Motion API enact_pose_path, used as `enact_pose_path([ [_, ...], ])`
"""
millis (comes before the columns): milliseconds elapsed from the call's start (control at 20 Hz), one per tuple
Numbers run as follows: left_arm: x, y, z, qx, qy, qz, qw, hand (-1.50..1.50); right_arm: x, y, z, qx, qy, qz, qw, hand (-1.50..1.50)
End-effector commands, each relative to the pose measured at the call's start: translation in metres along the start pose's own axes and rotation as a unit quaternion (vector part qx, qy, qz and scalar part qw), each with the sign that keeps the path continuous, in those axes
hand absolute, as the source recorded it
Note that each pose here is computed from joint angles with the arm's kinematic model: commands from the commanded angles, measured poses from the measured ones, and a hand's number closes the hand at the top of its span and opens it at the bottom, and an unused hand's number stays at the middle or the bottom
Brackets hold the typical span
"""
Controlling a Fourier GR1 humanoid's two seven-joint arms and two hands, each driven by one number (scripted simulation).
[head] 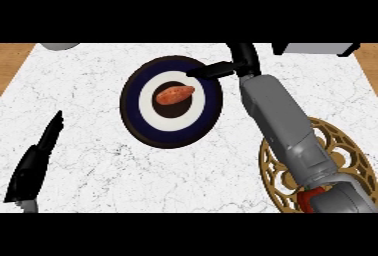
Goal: Pick the sweet potato from the placemat and place it in the plate
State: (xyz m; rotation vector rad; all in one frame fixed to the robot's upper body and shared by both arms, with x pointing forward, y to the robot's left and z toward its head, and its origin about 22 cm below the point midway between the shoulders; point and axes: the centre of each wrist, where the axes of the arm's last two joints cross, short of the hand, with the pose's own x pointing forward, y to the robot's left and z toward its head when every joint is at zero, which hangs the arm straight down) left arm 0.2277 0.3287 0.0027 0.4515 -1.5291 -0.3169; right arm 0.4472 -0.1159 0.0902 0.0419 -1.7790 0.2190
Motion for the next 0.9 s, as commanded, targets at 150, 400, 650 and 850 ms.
enact_pose_path([
  [150, -0.003, -0.002, -0.002, -0.002, -0.012, -0.003, 0.9999, 0.00, -0.041, -0.091, 0.026, -0.039, -0.032, -0.082, 0.995, -1.50],
  [400, -0.003, -0.007, -0.001, -0.001, -0.014, 0.007, 0.9999, 0.00, -0.053, -0.135, 0.042, -0.038, -0.067, -0.063, 0.995, -1.50],
  [650, 0.003, -0.015, 0.000, -0.017, -0.008, 0.001, 0.9998, 0.00, -0.059, -0.162, 0.054, -0.027, -0.067, -0.049, 0.996, -1.50],
  [850, 0.001, -0.012, -0.003, -0.013, -0.024, -0.001, 0.9996, 0.00, -0.051, -0.184, 0.056, -0.034, -0.068, -0.044, 0.996, -1.50],
])
